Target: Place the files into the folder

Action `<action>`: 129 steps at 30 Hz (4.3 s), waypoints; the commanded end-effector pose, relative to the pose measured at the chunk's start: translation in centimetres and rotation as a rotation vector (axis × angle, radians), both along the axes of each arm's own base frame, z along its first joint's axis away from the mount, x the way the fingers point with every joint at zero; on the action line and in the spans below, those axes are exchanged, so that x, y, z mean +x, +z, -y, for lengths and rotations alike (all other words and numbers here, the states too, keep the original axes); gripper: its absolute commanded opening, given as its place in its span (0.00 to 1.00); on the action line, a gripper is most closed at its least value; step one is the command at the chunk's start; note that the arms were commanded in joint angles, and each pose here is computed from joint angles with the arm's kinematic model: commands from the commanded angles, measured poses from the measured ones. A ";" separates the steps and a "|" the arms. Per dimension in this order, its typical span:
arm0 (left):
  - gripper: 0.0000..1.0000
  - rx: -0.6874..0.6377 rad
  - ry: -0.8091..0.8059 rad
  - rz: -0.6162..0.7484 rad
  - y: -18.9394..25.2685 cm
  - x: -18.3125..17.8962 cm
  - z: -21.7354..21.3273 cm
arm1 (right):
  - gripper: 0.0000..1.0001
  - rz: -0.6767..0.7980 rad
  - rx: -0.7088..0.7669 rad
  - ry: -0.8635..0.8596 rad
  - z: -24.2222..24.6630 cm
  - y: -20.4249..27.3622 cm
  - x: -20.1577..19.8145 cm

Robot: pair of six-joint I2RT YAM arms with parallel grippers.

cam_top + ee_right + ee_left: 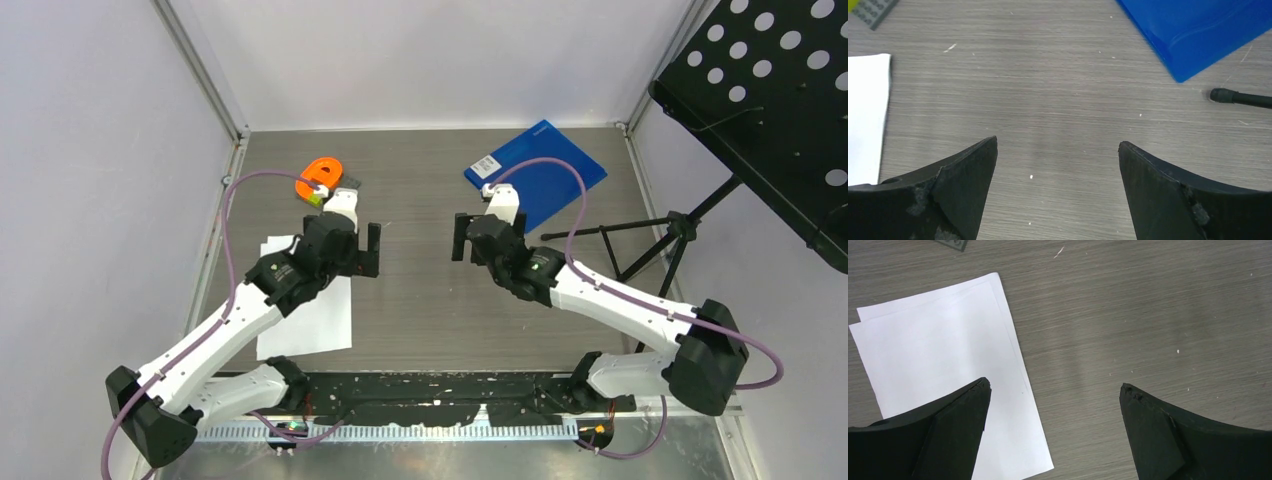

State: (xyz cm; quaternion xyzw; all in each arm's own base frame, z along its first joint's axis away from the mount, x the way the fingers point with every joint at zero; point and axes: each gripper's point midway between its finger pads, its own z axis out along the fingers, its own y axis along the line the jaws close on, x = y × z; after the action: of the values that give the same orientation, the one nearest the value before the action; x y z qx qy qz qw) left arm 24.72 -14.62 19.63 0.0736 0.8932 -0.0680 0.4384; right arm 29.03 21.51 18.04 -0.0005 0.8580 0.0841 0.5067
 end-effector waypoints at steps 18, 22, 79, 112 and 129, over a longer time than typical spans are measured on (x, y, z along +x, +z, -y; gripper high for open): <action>0.99 -0.413 -0.076 0.004 5.7 8.4 9.5 | 0.95 0.078 0.066 -0.269 6.8 3.5 5.9; 0.99 -0.461 -0.117 -0.046 5.0 10.2 12.5 | 0.95 0.033 0.034 -0.361 9.1 1.9 9.7; 0.81 -1.056 -0.010 -0.162 -2.3 30.2 27.1 | 0.97 -0.027 0.345 -0.374 10.8 4.1 15.4; 0.71 -1.067 0.160 -0.203 -10.2 31.9 27.4 | 0.97 0.057 0.355 -0.313 13.0 9.3 12.3; 0.67 -1.096 0.149 -0.197 -9.6 32.6 28.4 | 0.97 0.047 0.342 -0.311 13.0 8.9 12.6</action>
State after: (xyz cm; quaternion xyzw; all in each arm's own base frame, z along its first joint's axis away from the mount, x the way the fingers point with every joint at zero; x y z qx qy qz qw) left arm 56.14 -42.31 7.18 -0.2380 0.7892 -0.4753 0.3074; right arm 41.56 8.60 25.22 0.2228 0.8198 0.1430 0.5078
